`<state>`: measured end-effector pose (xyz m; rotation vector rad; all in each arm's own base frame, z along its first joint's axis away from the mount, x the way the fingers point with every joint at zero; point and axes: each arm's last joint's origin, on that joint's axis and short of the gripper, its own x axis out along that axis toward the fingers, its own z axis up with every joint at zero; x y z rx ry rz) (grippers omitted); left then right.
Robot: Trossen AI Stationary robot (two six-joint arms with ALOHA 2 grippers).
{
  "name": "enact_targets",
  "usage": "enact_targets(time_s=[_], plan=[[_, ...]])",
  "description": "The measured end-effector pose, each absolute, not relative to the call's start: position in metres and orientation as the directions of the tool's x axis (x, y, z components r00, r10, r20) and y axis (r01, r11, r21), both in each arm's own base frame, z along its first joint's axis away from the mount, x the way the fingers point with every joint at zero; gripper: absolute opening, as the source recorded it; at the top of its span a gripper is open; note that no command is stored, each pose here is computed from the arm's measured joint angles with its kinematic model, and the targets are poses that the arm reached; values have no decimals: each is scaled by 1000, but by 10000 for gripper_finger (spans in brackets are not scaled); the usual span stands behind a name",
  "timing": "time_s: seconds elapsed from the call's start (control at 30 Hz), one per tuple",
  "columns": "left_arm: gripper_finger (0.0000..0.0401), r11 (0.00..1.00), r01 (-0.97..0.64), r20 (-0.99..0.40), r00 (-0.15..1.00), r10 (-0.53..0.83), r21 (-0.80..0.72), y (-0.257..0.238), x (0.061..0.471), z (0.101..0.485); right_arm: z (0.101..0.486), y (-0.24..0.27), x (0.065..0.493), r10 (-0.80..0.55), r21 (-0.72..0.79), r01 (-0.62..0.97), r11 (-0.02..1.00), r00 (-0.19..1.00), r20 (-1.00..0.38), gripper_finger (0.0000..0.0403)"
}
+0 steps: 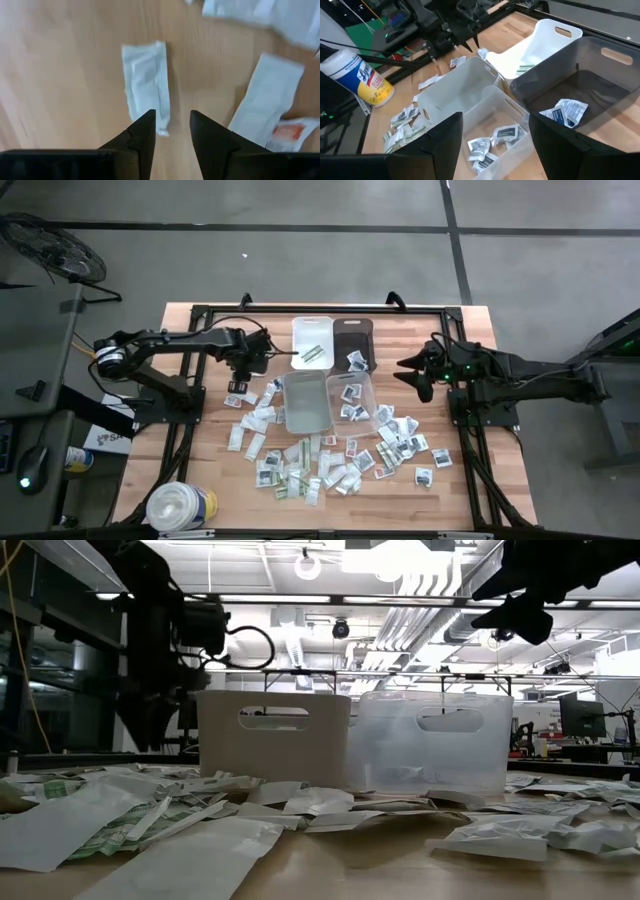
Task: Pick & Place First Aid Supplies
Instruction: Put the green bandage pack into the white bin
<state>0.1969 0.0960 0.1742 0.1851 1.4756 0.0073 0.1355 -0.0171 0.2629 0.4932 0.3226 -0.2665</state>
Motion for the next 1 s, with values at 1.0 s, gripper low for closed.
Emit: enact_targets(time_s=[1.0], plan=[[120, 982, 153, -992, -39, 119, 112, 102, 206, 132, 264, -17, 136, -173, 439, 328, 836, 918, -356, 222]])
